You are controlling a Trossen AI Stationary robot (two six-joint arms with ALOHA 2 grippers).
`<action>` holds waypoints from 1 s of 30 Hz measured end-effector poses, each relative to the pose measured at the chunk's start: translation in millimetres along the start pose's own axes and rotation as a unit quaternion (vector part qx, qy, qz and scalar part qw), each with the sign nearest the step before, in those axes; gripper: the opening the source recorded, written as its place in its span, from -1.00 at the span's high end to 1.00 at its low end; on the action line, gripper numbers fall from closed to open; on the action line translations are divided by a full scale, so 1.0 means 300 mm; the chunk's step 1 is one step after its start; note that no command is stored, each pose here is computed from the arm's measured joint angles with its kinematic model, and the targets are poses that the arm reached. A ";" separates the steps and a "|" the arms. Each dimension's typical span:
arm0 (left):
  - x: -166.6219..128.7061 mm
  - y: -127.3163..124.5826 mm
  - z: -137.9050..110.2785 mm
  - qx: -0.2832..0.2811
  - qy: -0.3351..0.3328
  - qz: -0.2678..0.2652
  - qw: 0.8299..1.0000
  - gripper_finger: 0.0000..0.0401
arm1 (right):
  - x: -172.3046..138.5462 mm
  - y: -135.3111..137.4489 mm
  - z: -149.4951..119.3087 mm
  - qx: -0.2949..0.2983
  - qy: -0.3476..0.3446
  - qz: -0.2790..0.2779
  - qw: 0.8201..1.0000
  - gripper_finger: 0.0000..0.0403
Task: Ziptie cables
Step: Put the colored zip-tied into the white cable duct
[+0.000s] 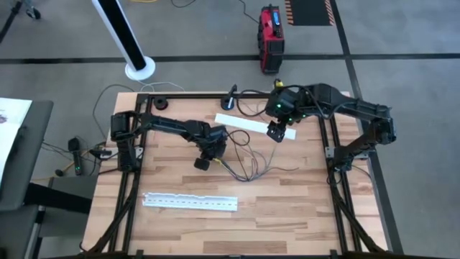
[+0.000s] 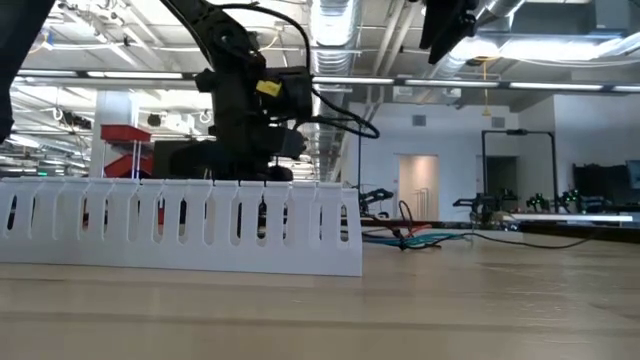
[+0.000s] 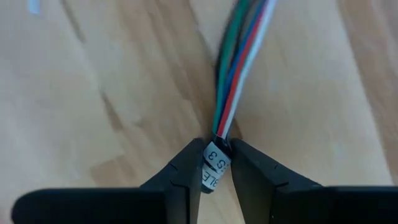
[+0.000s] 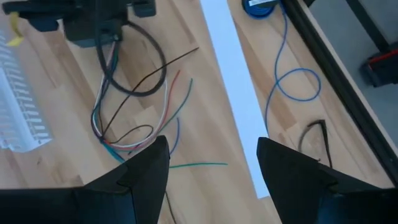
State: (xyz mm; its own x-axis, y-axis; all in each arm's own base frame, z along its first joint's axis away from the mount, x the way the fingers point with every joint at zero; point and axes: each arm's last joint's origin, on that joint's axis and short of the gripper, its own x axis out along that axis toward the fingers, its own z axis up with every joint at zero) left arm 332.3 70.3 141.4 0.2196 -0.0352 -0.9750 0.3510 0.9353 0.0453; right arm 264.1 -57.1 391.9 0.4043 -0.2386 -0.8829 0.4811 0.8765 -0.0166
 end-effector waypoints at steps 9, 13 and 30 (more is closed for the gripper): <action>0.005 0.004 0.018 -0.023 -0.037 -0.011 0.999 0.62 | -0.004 0.023 -0.005 -0.006 -0.002 0.007 1.000 -0.18; 0.013 0.004 0.018 -0.043 -0.034 -0.010 0.998 0.66 | -0.004 0.023 -0.005 -0.001 -0.002 0.007 1.000 -0.18; 0.018 0.003 0.028 -0.078 -0.056 -0.011 0.995 0.79 | -0.006 0.034 -0.010 0.004 0.001 0.009 1.000 -0.18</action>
State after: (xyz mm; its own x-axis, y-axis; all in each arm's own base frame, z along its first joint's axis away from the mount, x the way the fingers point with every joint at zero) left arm 341.6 67.9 138.0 0.3164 -0.0876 -0.9446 0.2133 0.9768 -0.0192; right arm 266.0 -46.6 391.7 0.4110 -0.2224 -0.8841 0.4809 0.8768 0.0030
